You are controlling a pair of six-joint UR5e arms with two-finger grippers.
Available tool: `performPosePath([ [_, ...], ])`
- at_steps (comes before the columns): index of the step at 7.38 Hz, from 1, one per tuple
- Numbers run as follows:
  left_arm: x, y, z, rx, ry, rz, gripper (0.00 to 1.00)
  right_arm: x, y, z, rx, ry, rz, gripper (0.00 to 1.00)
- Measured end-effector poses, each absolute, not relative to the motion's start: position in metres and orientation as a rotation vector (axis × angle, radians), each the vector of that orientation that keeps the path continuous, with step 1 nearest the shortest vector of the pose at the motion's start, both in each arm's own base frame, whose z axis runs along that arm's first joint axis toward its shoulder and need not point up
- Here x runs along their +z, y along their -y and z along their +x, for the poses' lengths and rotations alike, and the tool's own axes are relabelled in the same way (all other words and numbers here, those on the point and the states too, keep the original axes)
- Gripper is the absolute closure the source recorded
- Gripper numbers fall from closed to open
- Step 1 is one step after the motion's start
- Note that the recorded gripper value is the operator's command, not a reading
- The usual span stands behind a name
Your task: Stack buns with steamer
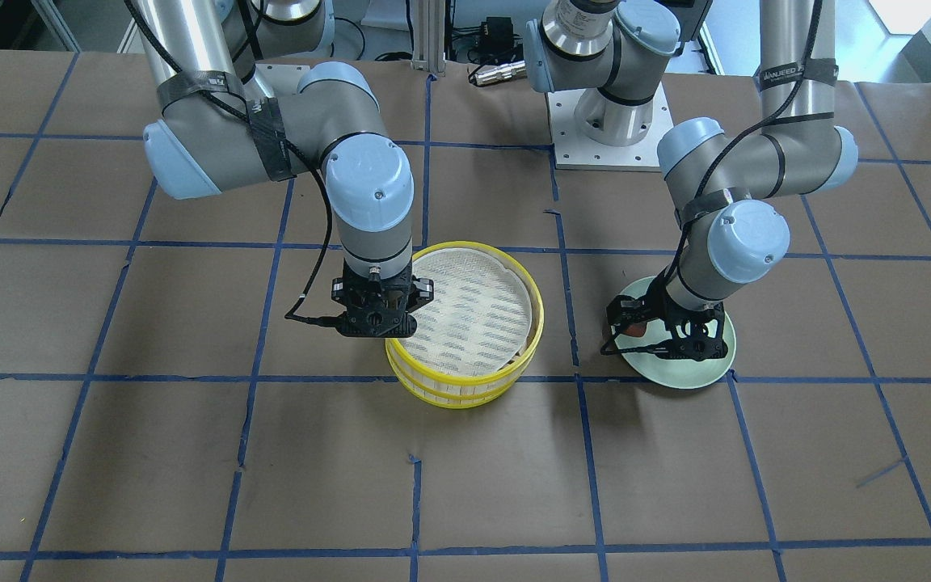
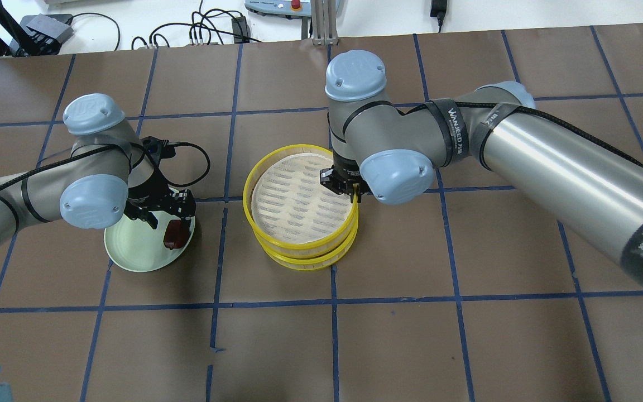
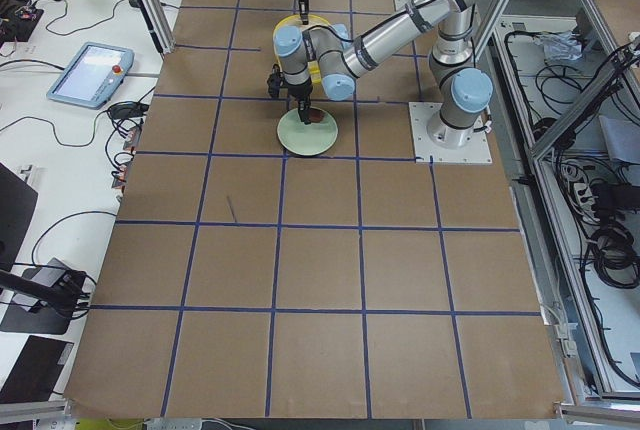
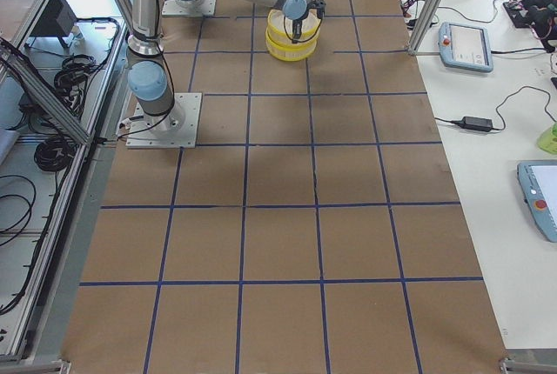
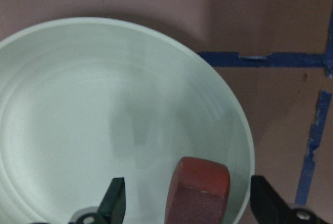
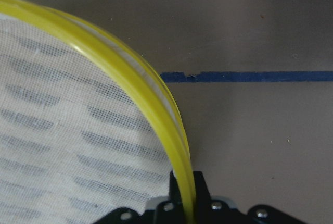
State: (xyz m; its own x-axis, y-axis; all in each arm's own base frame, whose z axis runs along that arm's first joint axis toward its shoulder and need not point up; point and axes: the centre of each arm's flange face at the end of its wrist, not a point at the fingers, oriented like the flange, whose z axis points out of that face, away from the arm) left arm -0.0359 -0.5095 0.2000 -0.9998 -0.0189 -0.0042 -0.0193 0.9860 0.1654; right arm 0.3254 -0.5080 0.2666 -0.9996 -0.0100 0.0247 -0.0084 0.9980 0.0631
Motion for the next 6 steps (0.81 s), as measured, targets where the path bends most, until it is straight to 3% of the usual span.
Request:
performPosePath([
  [1, 0.200, 0.509, -0.034, 0.267, -3.114, -0.023, 0.85, 0.266, 0.507, 0.325, -0.101, 3.113, 0.016, 0.92],
  [2, 0.199, 0.508, -0.033, 0.278, -3.096, -0.022, 0.96, 0.265, 0.505, 0.324, -0.108, 3.110, 0.017, 0.92],
  [3, 0.199, 0.508, -0.032, 0.281, -3.088, -0.026, 0.97, 0.264, 0.503, 0.324, -0.111, 3.108, 0.018, 0.91],
  [4, 0.199, 0.508, -0.032, 0.280, -3.087, -0.035, 0.97, 0.263, 0.501, 0.325, -0.116, 3.106, 0.022, 0.64],
  [5, 0.198, 0.509, -0.034, 0.280, -3.089, -0.063, 0.97, 0.261, 0.498, 0.327, -0.117, 3.105, 0.027, 0.01],
  [6, 0.198, 0.509, -0.037, 0.279, -3.088, -0.097, 0.97, 0.261, 0.497, 0.329, -0.115, 3.106, 0.033, 0.00],
])
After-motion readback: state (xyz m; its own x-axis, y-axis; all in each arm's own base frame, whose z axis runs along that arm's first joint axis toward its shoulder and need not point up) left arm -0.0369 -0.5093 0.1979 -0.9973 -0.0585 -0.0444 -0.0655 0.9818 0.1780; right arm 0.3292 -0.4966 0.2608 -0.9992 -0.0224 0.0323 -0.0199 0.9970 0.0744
